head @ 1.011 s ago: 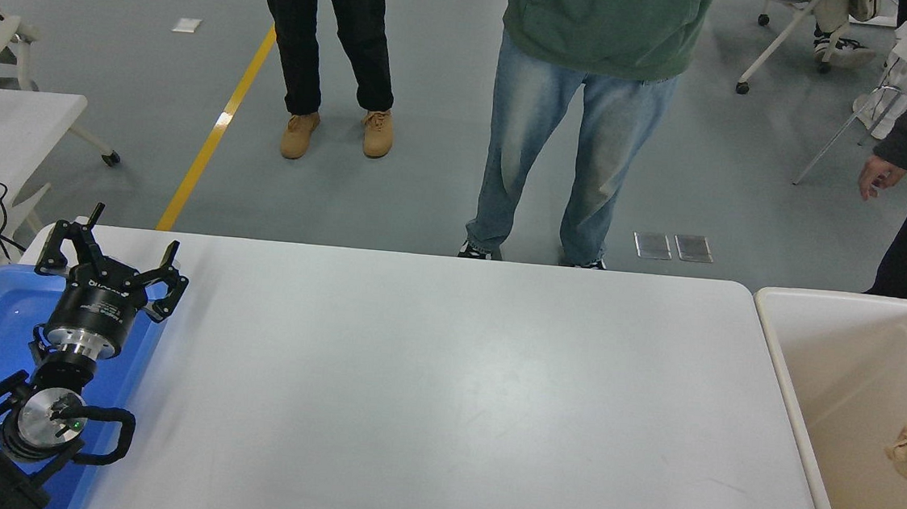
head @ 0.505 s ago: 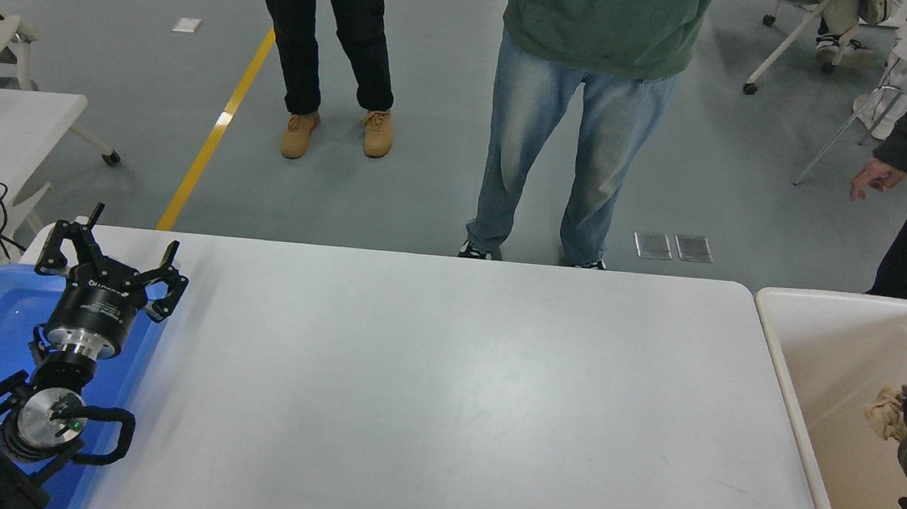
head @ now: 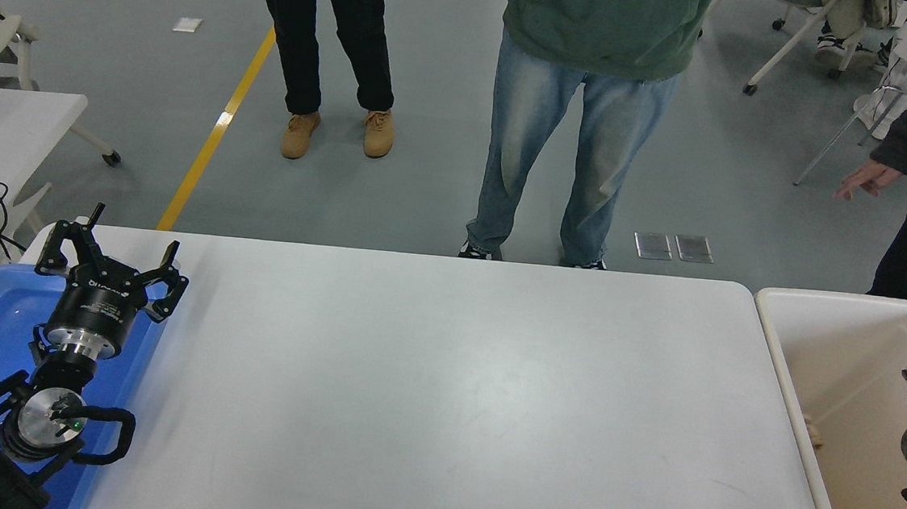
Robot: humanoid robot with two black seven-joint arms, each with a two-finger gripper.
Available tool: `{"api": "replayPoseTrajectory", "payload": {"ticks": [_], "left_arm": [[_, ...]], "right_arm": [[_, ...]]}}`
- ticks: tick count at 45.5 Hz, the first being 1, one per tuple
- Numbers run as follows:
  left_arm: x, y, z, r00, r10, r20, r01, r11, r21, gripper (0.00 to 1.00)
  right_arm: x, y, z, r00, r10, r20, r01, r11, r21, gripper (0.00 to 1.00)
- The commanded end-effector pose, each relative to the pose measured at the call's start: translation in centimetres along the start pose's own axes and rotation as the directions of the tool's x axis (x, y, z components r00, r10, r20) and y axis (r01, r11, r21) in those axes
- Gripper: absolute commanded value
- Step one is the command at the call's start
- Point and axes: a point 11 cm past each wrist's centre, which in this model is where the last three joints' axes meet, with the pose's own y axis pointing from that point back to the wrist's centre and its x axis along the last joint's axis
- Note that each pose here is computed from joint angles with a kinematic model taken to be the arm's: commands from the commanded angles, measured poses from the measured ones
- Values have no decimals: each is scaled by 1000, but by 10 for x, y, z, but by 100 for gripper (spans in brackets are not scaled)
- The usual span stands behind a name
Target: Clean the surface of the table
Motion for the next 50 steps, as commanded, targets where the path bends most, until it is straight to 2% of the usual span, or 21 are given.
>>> {"api": "replayPoseTrajectory", "payload": {"ticks": [1, 9, 16, 25, 33, 42, 50], "left_arm": [[0, 0, 0, 1000, 1, 0, -1, 1000, -1, 99], [0, 0, -1, 1000, 0, -1, 0, 1000, 0, 99], [0, 0, 0, 1000, -1, 0, 1, 1000, 1, 99], [0, 0, 0, 1000, 0, 1, 0, 1000, 1, 99], [0, 0, 0, 1000, -1, 0, 1, 1000, -1, 99], [0, 0, 0, 1000, 0, 1, 0, 1000, -1, 99], [0, 0, 0, 1000, 1, 0, -1, 1000, -1, 99]], "right_arm": [[10, -1, -6, 1000, 19, 17, -19, 1000, 9, 100], [23, -6, -29, 997, 41, 70, -44, 998, 48, 100], [36, -6, -31, 986, 66, 151, -74, 996, 49, 100], [41, -8, -58, 892, -30, 452, -31, 991, 127, 100], [15, 1, -85, 732, -189, 654, 26, 968, 250, 100], [-28, 17, -110, 618, -349, 705, 115, 927, 358, 100], [-54, 23, -122, 516, -401, 757, 122, 909, 398, 100]]}}
